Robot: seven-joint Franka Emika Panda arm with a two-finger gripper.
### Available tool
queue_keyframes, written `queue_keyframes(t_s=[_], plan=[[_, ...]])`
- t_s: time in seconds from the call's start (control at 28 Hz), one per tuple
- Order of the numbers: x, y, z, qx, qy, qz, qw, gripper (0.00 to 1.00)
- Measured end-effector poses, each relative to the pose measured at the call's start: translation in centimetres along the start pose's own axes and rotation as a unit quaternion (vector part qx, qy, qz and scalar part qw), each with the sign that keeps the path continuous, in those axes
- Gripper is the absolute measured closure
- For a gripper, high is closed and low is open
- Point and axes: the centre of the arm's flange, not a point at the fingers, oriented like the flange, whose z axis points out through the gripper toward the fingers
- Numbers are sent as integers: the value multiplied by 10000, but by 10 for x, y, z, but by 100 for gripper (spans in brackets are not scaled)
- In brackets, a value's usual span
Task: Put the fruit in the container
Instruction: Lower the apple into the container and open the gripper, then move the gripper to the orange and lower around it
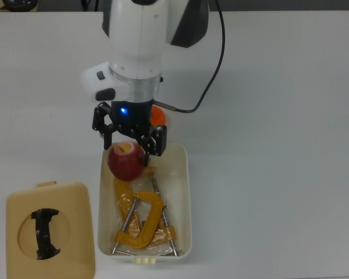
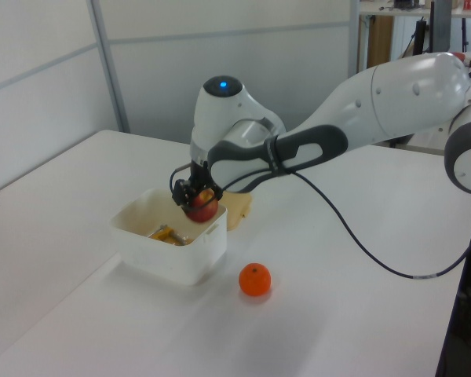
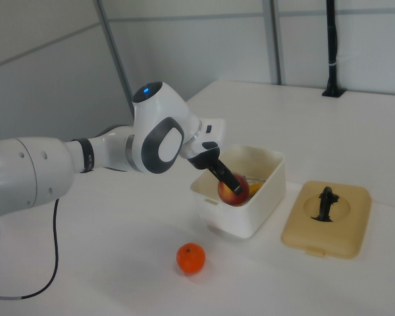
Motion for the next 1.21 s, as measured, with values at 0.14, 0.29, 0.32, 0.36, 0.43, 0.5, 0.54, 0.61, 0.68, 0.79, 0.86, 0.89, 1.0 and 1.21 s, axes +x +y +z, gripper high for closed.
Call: queue_keyframes(t_s=[0.14,0.29,0.32,0.36,0.43,0.5,0.54,0.61,0.68,0.79,0.86,0.89,1.0,1.21], plan=[[0,-6,-2,-5,50,-51,10000,0],[2,-12,-15,45,48,-180,9998,0],[1,-14,-19,35,-15,-249,9997,0],[-1,-15,-24,21,-91,-319,9994,0],[-5,-16,-37,-24,-302,-495,9983,0],[-10,-15,-46,-72,-515,-701,9962,0],[-13,-14,-51,-90,-619,-808,9948,0],[-21,-12,-56,-114,-830,-1022,9912,0],[-29,-11,-55,-131,-969,-1148,9886,0],[-49,-10,-38,-184,-1223,-1319,9835,0],[-62,-10,-25,-252,-1367,-1439,9798,0],[-70,-10,-17,-308,-1450,-1517,9772,0],[-92,-11,3,-432,-1610,-1700,9712,0],[-123,-9,31,-586,-1682,-2001,9635,0]])
